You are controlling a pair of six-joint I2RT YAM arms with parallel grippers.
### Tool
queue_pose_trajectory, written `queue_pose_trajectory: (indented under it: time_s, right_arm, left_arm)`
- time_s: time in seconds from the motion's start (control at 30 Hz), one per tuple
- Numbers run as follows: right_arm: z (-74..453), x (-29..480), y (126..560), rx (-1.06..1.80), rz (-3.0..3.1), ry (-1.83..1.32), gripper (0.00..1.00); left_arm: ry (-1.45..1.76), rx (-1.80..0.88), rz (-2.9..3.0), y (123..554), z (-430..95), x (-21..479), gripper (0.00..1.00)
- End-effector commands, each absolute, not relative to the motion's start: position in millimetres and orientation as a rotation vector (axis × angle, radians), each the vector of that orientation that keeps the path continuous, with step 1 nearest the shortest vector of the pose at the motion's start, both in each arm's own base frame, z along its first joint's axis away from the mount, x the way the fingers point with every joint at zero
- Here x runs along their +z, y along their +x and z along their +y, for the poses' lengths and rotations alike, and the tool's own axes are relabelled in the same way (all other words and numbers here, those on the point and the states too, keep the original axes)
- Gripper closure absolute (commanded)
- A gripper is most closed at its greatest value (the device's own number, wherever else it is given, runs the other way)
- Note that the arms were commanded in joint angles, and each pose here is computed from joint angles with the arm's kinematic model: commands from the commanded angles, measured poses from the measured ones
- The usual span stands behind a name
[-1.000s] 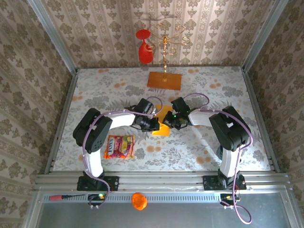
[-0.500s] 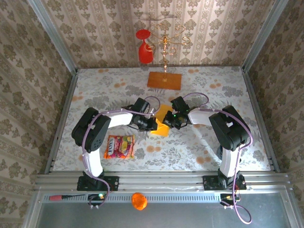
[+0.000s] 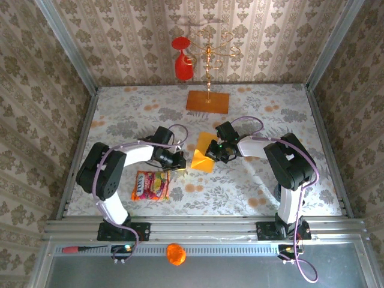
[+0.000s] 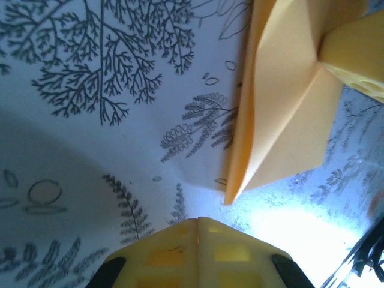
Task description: Fold a paper plane with a square sheet of paper (pick it up from the middle)
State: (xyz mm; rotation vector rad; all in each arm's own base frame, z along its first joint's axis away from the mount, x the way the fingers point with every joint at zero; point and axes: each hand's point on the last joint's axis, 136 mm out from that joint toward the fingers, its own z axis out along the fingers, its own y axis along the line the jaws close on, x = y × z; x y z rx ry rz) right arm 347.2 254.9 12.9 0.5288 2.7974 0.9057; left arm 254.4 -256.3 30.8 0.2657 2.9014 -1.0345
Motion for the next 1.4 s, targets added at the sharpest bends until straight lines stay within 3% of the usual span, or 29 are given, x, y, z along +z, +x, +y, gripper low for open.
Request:
queue_pose_trajectory:
  time_s: [0.0,0.27,0.93,1.07,1.37]
  right_arm:
    - [220,-33,318,0.649,2.956,0.617,1.00]
    - [226,-24,325,0.685,2.936,0.572,1.00]
    - [257,30,354,0.910,2.777,0.282,1.00]
    - [273,55,355,1.001,2.702,0.205,0.94]
    - [288,39,334,0.964,2.769,0.203,0.96]
  left_arm:
    - [0.310,-1.110,2.792,260,-271,62,1.00]
    - [0.355,-1.094,2.799,267,-310,51,1.00]
    - [0.192,-1.033,2.927,265,-293,5,1.00]
    - [0.185,-1.029,2.936,264,-293,5,1.00]
    - [0.178,-1.018,2.944,265,-292,3,1.00]
